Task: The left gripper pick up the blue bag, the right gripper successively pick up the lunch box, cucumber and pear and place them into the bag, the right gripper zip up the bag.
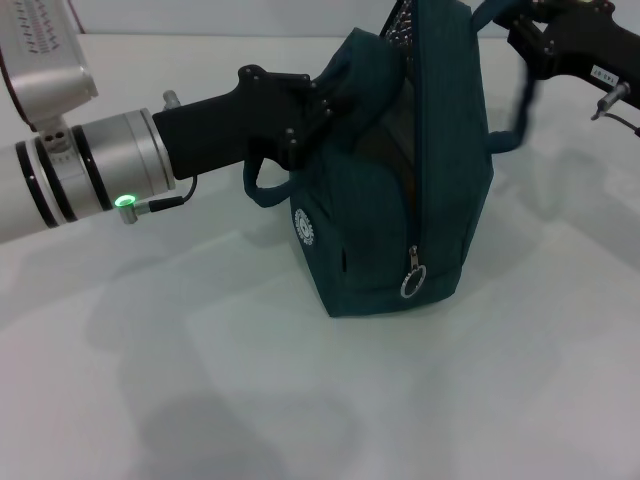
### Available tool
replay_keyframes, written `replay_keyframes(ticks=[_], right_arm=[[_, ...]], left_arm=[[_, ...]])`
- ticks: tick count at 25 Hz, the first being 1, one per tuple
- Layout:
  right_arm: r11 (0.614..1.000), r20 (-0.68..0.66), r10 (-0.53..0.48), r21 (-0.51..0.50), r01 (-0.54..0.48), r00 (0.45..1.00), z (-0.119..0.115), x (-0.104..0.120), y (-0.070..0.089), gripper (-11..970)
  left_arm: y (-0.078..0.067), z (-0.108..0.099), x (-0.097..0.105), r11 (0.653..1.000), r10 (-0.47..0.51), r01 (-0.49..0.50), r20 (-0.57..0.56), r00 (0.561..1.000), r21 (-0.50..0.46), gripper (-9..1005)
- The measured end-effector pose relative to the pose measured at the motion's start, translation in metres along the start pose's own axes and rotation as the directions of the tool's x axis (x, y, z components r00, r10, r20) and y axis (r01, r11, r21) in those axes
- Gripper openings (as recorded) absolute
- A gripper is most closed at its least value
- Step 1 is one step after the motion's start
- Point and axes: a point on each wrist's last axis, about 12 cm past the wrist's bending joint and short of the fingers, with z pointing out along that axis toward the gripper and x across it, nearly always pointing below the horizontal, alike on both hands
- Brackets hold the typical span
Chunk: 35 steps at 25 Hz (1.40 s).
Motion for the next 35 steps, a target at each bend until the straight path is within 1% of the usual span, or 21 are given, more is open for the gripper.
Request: replay_keyframes(ticks=[3, 8, 12, 15, 17, 21, 24, 26, 28, 30, 32, 34, 35], right_arm=[[1.000, -0.001, 0.005, 0.008, -0.005, 1.000, -0.001, 0.001, -0.001, 112], [1.000, -0.004, 0.028, 0.013, -0.028, 1.000, -0.009, 0.005, -0.002, 247], [0.998, 0.008, 0.069, -0.007, -0.069, 0.998, -0.023, 0.007, -0.001, 355], [0.995, -0.004, 0.102, -0.014, -0.102, 0.995, -0.032, 0.008, -0.004, 472], [0.992, -0.036, 0.125, -0.030, -0.126, 0.992, -0.038, 0.008, -0.006, 550], [0.986, -0.058, 0.142, -0.075, -0.146, 0.988, -0.049, 0.008, -0.006, 558], [0.989, 0.010, 0.126, -0.079, -0.125, 0.992, -0.062, 0.006, -0.003, 557], [0.991, 0.051, 0.106, -0.086, -0.101, 0.993, -0.069, 0.006, 0.002, 555], [0.988, 0.054, 0.084, -0.136, -0.076, 0.995, -0.073, 0.005, 0.009, 552], [0.975, 0.025, 0.064, -0.214, -0.057, 0.998, -0.075, 0.006, 0.017, 549], [0.950, -0.030, 0.047, -0.308, -0.054, 0.998, -0.074, 0.009, 0.026, 546], [0.922, -0.100, 0.028, -0.381, -0.064, 0.995, -0.071, 0.013, 0.034, 545], [0.914, -0.126, 0.019, -0.400, -0.068, 0.992, -0.070, 0.015, 0.036, 545]], left_arm=[[0.001, 0.000, 0.000, 1.000, 0.002, -0.002, 0.004, 1.000, -0.008, 50], [0.002, -0.001, 0.000, 1.000, 0.007, -0.007, 0.004, 1.000, -0.017, 50], [0.004, -0.001, 0.001, 0.999, 0.019, -0.019, -0.005, 1.000, -0.035, 51], [0.005, -0.001, 0.001, 0.999, 0.021, -0.021, -0.006, 1.000, -0.037, 51], [0.005, 0.000, 0.000, 0.999, 0.022, -0.022, -0.006, 1.000, -0.036, 51], [0.005, 0.001, -0.001, 0.999, 0.025, -0.025, -0.005, 1.000, -0.034, 51], [0.005, 0.001, -0.001, 0.999, 0.026, -0.026, -0.005, 1.000, -0.033, 52], [0.005, 0.001, -0.001, 0.999, 0.026, -0.026, -0.005, 1.000, -0.032, 52], [0.005, 0.002, -0.001, 0.999, 0.026, -0.026, -0.006, 1.000, -0.030, 52], [0.004, 0.002, -0.001, 0.999, 0.026, -0.026, -0.006, 1.000, -0.029, 52], [0.004, 0.002, -0.001, 0.999, 0.026, -0.026, -0.006, 1.000, -0.028, 52], [0.004, 0.002, -0.001, 0.999, 0.026, -0.026, -0.007, 1.000, -0.027, 52], [0.004, 0.002, -0.001, 0.999, 0.026, -0.026, -0.006, 1.000, -0.026, 52]])
